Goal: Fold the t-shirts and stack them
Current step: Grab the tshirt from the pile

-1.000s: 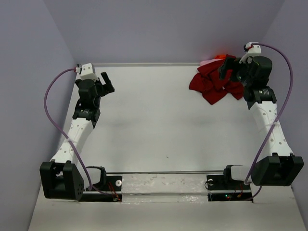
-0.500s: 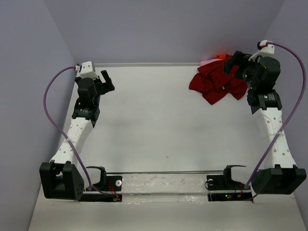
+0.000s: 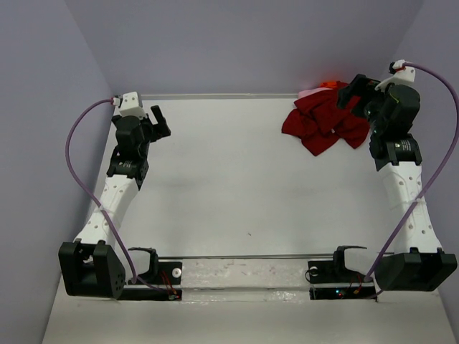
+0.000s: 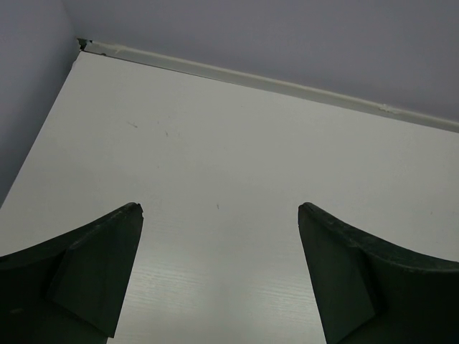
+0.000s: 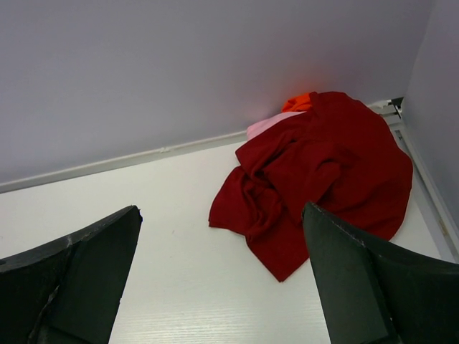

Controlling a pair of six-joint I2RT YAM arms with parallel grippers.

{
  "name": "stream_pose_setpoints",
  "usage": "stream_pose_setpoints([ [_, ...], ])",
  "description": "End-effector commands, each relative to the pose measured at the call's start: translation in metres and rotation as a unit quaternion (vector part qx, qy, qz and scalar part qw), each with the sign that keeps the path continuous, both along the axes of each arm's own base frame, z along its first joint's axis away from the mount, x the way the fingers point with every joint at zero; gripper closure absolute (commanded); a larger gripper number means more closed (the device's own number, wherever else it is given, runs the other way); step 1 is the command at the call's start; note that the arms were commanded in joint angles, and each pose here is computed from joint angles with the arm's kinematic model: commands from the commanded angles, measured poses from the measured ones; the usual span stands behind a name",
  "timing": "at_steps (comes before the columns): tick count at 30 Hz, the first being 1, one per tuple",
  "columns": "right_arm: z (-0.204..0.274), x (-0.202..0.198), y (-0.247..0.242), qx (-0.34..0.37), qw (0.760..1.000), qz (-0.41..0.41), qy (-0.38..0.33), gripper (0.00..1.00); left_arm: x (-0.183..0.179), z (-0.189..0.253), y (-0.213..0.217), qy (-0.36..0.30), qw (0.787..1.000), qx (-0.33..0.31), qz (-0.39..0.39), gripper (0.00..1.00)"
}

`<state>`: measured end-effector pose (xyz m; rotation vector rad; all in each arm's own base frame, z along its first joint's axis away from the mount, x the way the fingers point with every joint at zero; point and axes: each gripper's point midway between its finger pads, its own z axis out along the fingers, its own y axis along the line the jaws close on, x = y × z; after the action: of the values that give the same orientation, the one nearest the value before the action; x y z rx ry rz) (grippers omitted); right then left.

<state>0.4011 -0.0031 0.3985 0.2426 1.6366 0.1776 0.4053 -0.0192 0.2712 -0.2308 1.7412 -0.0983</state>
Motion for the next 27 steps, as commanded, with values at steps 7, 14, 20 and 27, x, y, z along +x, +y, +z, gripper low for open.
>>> stream_pose_setpoints([
  [7,-0.025,0.0,0.008,0.047,0.999,0.008,0.004,0.0,-0.007,0.051,0.008,-0.048,0.999,0.021,0.013,0.01],
  [14,-0.095,0.033,-0.002,0.106,0.989,-0.045,0.089,0.0,-0.011,0.074,0.006,-0.071,0.997,0.004,0.011,0.01],
  [20,-0.12,0.045,-0.001,0.097,0.987,-0.039,0.122,0.0,-0.015,0.072,0.008,-0.067,0.998,0.002,0.016,0.01],
  [27,-0.154,0.069,-0.025,0.101,0.977,-0.114,0.149,0.01,-0.022,0.074,0.011,-0.074,0.997,0.001,0.025,0.01],
])
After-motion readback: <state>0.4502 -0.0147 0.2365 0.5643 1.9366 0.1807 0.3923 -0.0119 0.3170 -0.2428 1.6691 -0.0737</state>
